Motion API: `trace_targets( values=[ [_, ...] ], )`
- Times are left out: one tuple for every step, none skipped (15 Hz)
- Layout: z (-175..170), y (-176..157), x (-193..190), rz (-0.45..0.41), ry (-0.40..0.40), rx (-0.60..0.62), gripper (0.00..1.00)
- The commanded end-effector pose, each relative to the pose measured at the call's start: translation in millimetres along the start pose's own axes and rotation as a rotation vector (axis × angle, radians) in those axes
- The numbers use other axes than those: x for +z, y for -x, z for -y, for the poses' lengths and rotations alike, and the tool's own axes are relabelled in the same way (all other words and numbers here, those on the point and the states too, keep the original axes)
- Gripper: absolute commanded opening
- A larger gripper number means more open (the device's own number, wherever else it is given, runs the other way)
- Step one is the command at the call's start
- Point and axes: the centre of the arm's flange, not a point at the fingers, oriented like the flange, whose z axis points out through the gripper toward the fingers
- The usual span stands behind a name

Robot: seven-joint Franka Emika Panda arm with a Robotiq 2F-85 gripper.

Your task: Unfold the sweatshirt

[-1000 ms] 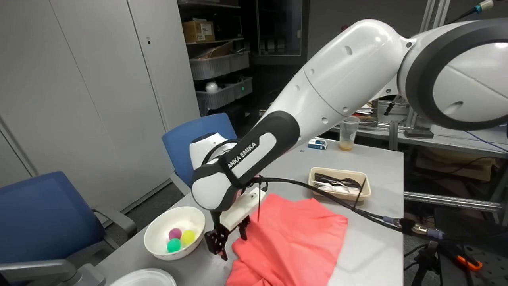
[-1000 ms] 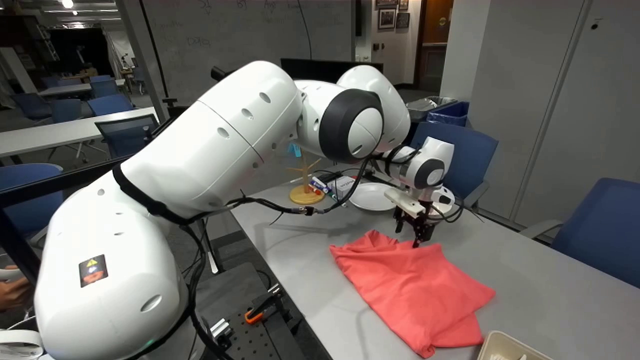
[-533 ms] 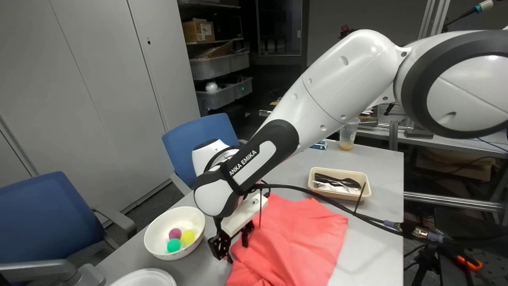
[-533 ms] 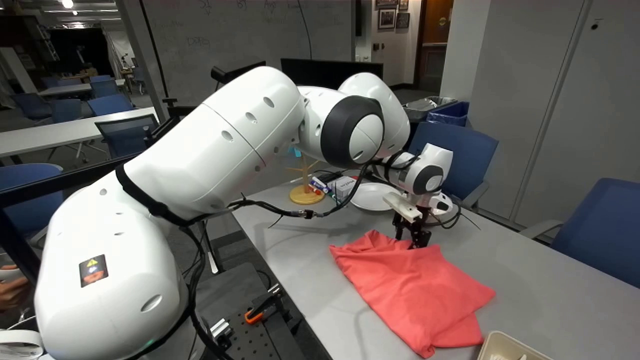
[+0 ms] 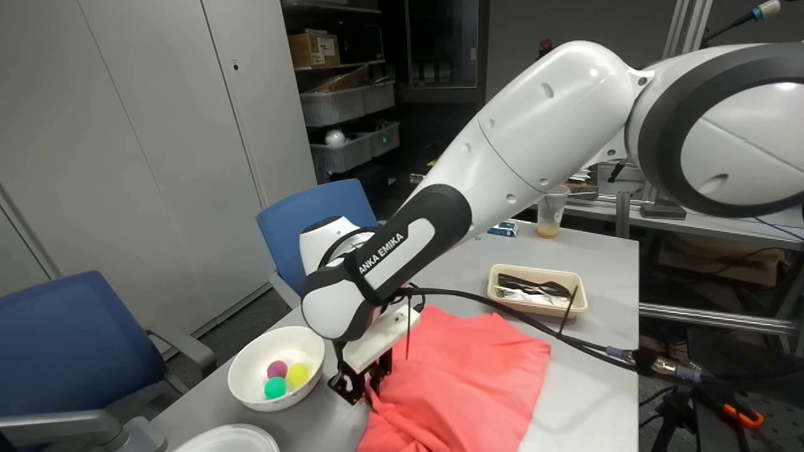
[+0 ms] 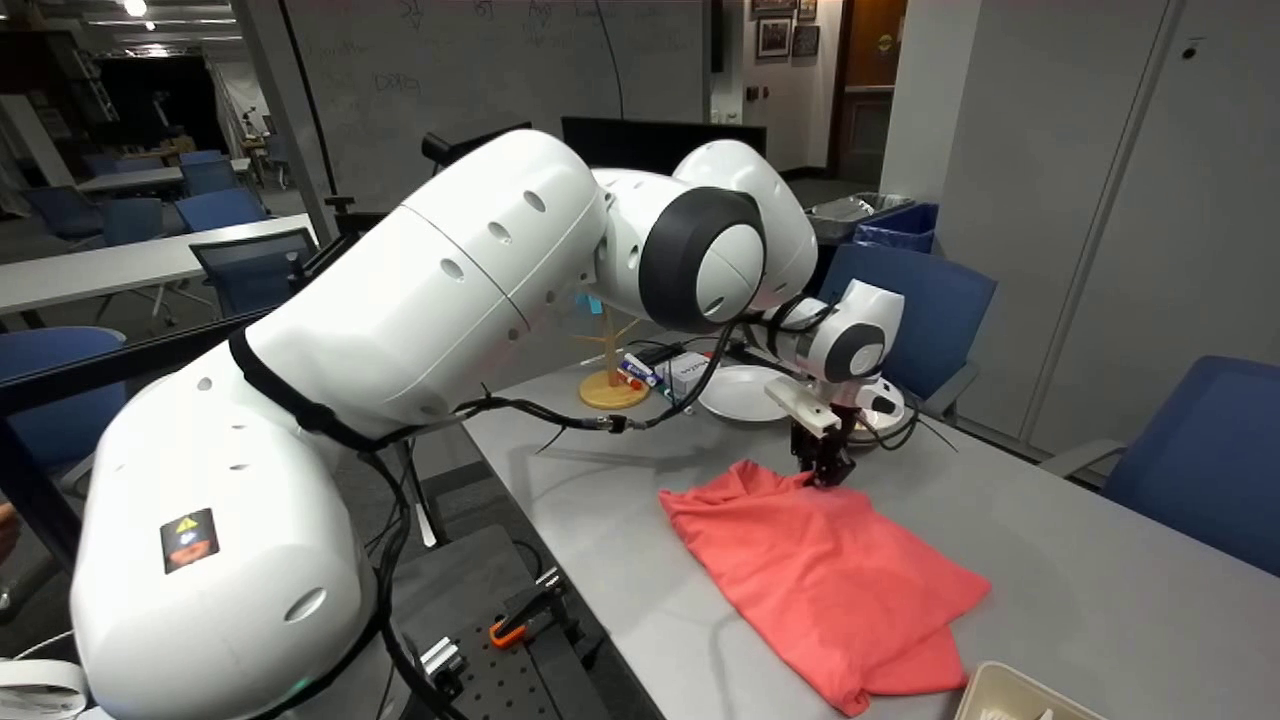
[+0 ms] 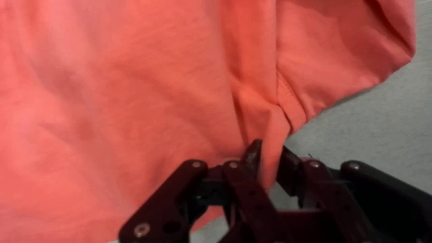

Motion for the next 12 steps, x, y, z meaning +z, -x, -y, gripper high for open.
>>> trace_targets(
  values=[
    [5,21,-22,-0.014,-0.001,0.014,0.03],
    [6,27,-28,-0.015,-0.003,0.007,0.03],
    [7,38,-40,-0.023,0.002,0.003,0.03],
    [8,47,-48,-0.026,0.005,-0.002,0.03],
    [8,61,-60,-0.029,0.01,-0.004,0.03],
    [8,73,-68,-0.033,0.012,-0.006,0.03],
    [8,88,-76,-0.034,0.015,-0.002,0.03],
    [8,102,-83,-0.033,0.016,0.003,0.03],
    [8,115,-85,-0.029,0.019,0.011,0.03],
    [9,127,-87,-0.019,0.02,0.015,0.03],
    [10,140,-84,-0.003,0.022,0.019,0.03],
    [12,153,-82,0.019,0.025,0.02,0.03]
  ],
)
